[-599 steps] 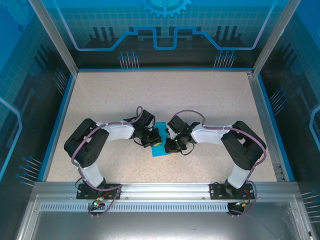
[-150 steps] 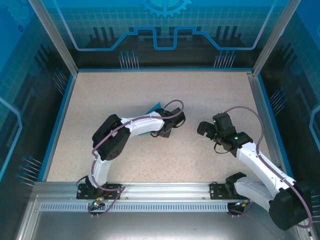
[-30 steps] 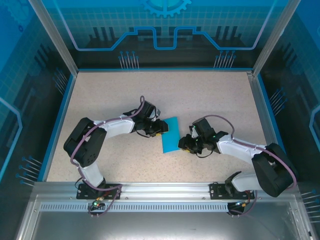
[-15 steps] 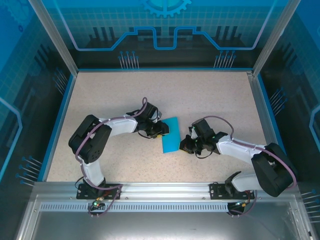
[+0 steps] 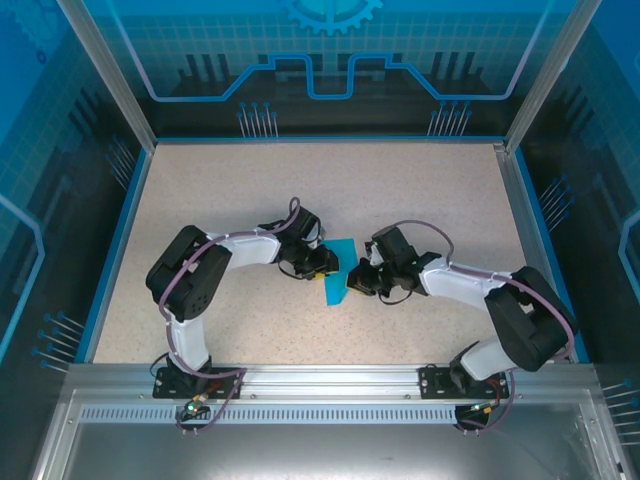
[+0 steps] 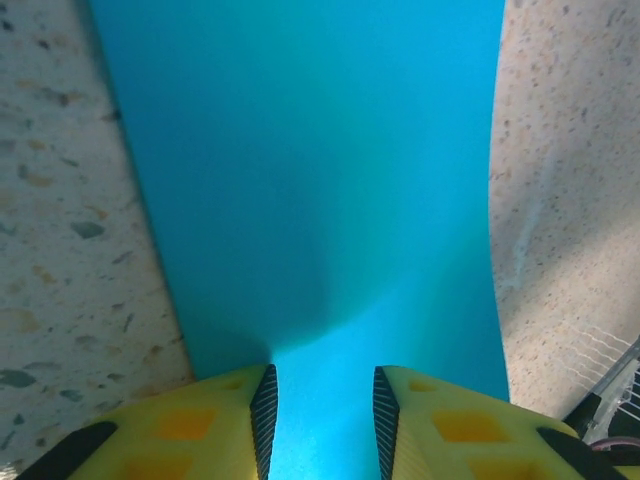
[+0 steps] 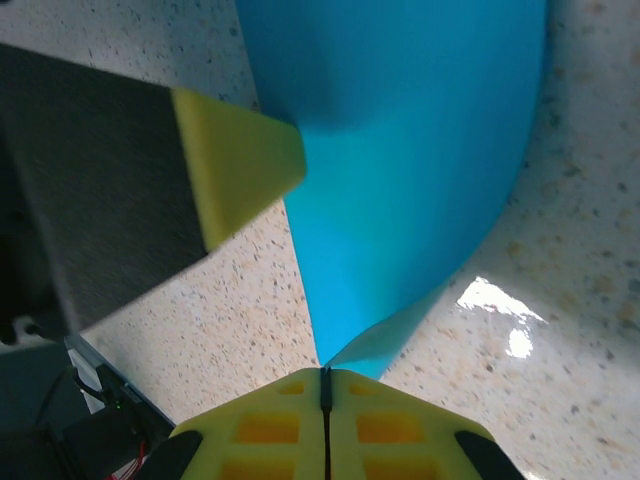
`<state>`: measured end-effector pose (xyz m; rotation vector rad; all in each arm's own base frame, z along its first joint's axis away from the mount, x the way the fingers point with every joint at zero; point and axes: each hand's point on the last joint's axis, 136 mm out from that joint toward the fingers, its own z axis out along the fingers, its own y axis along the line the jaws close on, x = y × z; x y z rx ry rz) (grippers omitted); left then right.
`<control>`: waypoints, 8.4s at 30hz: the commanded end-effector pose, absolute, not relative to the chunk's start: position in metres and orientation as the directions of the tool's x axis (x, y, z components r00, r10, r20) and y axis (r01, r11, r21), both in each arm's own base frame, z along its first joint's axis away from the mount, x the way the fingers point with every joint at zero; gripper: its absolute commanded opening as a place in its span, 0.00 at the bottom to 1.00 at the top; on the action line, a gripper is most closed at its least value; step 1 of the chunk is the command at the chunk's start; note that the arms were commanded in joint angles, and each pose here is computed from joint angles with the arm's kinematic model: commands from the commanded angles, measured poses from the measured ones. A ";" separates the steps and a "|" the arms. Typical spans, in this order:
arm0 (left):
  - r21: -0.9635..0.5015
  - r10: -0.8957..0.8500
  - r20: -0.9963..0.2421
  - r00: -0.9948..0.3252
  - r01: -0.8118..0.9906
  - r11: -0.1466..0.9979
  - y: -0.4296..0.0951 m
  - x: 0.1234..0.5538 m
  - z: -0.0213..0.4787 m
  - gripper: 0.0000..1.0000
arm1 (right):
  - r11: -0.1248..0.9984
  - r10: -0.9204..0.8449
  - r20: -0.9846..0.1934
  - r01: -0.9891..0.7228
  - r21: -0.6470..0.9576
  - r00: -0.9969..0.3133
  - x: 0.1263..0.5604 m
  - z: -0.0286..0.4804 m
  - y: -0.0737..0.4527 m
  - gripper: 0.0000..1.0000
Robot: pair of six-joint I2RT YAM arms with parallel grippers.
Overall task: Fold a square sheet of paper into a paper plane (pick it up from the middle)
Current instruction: Third fold the triangle at the center of the table.
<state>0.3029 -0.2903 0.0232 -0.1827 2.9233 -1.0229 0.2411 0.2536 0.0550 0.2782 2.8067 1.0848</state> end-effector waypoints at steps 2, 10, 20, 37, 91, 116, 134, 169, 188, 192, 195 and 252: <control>-0.624 -0.089 -0.014 -0.996 -0.060 0.779 -0.295 0.303 0.034 0.34 | 0.712 0.181 -0.068 0.083 0.698 -0.981 0.252 0.059 0.270 0.07; -0.591 -0.152 -0.125 -0.980 -0.049 0.805 -0.280 0.314 0.059 0.34 | 0.722 0.167 -0.057 0.082 0.687 -0.984 0.262 0.046 0.278 0.07; -0.552 -0.183 -0.123 -0.975 -0.086 0.829 -0.265 0.306 0.052 0.32 | 0.716 0.142 -0.039 0.076 0.694 -0.989 0.267 0.037 0.287 0.06; -0.519 -0.191 -0.119 -0.974 -0.103 0.848 -0.260 0.307 0.043 0.29 | 0.721 0.118 -0.038 0.060 0.691 -0.992 0.273 0.029 0.294 0.06; -0.513 -0.217 -0.153 -0.964 -0.110 0.852 -0.258 0.325 0.044 0.21 | 0.722 0.104 -0.057 0.036 0.691 -0.993 0.279 0.020 0.299 0.06; -0.487 -0.213 -0.065 -0.975 -0.155 0.859 -0.262 0.343 0.005 0.06 | 0.721 0.112 -0.066 0.036 0.692 -0.992 0.283 0.019 0.298 0.05; -0.482 -0.211 -0.049 -0.976 -0.162 0.861 -0.260 0.338 0.000 0.06 | 0.722 0.121 -0.061 0.046 0.690 -0.991 0.287 0.015 0.296 0.07; -0.483 -0.208 -0.041 -0.977 -0.163 0.860 -0.260 0.335 -0.002 0.05 | 0.736 0.142 -0.050 0.072 0.673 -0.989 0.290 0.002 0.291 0.07; -0.535 -0.330 -0.111 -0.938 -0.223 0.815 -0.225 0.353 0.050 0.10 | 0.764 0.136 -0.040 0.079 0.640 -0.990 0.284 -0.008 0.284 0.26; -0.546 -0.340 -0.109 -0.934 -0.229 0.806 -0.217 0.348 0.055 0.10 | 0.765 0.134 -0.047 0.073 0.639 -0.990 0.284 -0.007 0.284 0.28; -0.556 -0.333 -0.108 -0.937 -0.221 0.801 -0.217 0.344 0.057 0.10 | 0.767 0.130 -0.052 0.067 0.638 -0.990 0.284 -0.006 0.283 0.28; -0.664 -0.161 0.019 -0.987 -0.133 0.736 -0.277 0.299 0.039 0.00 | 0.776 0.115 -0.051 0.057 0.628 -0.992 0.278 -0.011 0.274 0.00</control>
